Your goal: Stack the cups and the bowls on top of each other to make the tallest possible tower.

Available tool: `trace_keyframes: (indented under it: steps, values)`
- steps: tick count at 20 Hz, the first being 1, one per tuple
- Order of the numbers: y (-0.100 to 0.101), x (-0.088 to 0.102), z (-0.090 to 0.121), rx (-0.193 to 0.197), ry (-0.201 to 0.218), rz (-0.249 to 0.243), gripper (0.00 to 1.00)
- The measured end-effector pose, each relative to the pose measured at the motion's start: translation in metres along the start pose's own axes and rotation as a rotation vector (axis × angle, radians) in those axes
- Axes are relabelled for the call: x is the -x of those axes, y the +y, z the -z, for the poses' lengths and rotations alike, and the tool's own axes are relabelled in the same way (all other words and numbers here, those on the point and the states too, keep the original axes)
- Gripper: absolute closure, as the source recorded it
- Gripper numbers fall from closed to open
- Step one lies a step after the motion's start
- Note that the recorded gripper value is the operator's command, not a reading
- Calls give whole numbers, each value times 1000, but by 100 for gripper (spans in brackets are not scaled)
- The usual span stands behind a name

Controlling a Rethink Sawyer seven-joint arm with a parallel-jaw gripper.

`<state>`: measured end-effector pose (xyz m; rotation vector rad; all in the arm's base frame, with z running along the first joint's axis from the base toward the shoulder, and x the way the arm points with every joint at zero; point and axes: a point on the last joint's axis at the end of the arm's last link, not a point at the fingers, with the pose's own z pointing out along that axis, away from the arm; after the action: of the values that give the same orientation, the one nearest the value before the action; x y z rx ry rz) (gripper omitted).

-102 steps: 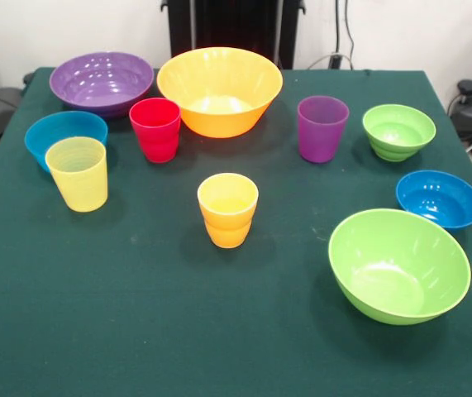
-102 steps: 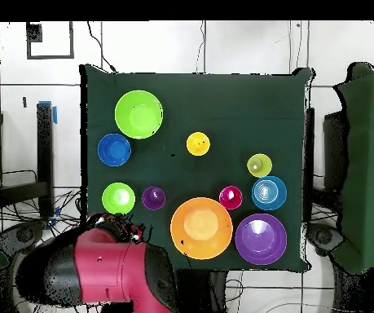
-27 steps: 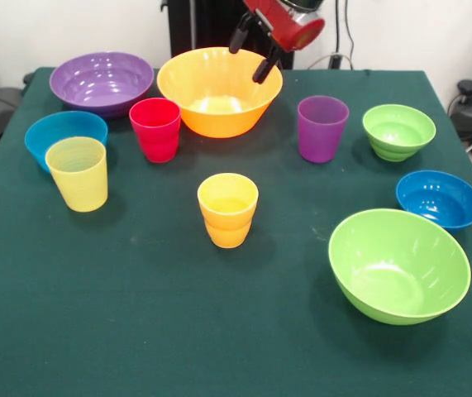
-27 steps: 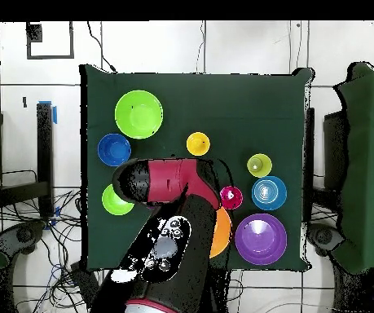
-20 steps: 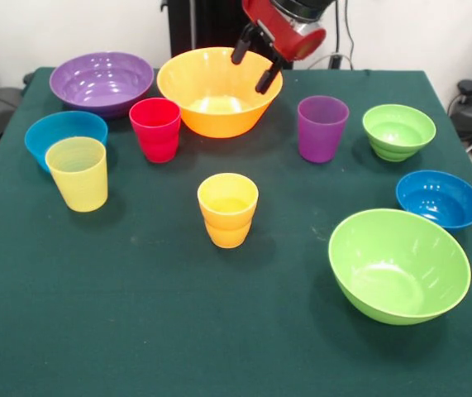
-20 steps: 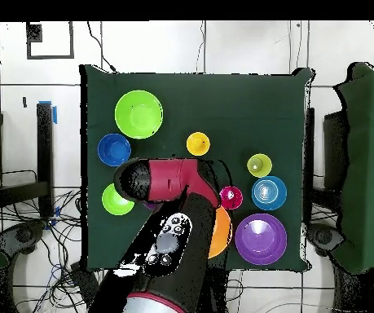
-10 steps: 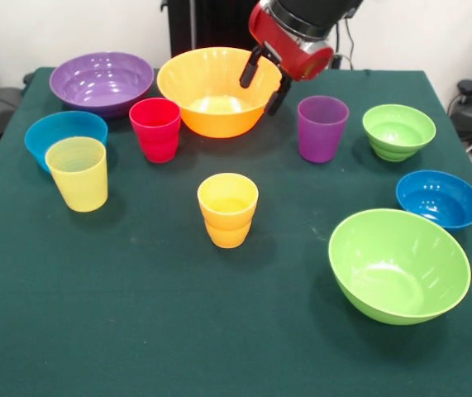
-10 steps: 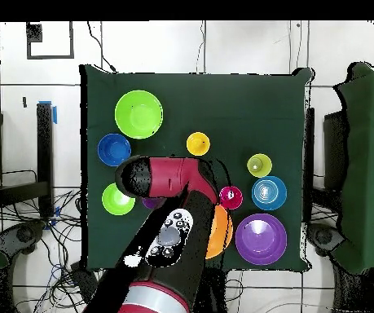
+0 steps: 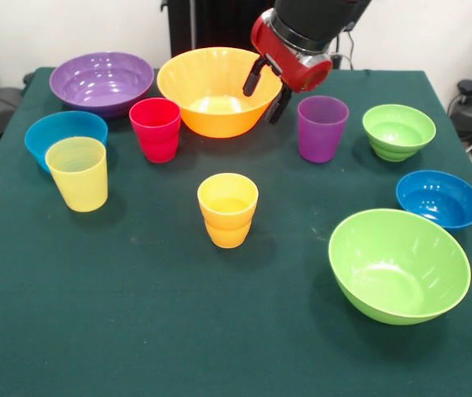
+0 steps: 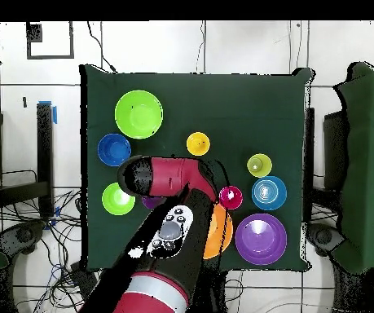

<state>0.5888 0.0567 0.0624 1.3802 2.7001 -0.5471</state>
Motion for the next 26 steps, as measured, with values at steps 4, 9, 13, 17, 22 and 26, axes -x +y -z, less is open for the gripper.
trace_keyframes:
  steps: [4,9,13,17,22,26]
  values:
    - [0,-2,-5,-2,-1,3,0]
    - [1,-3,-11,2,-7,7,0]
    - [2,-3,-14,11,-16,9,0]
    - [4,-2,-14,22,-26,10,0]
    - [7,-3,-15,39,-39,11,0]
    - [6,-6,-15,39,-35,9,0]
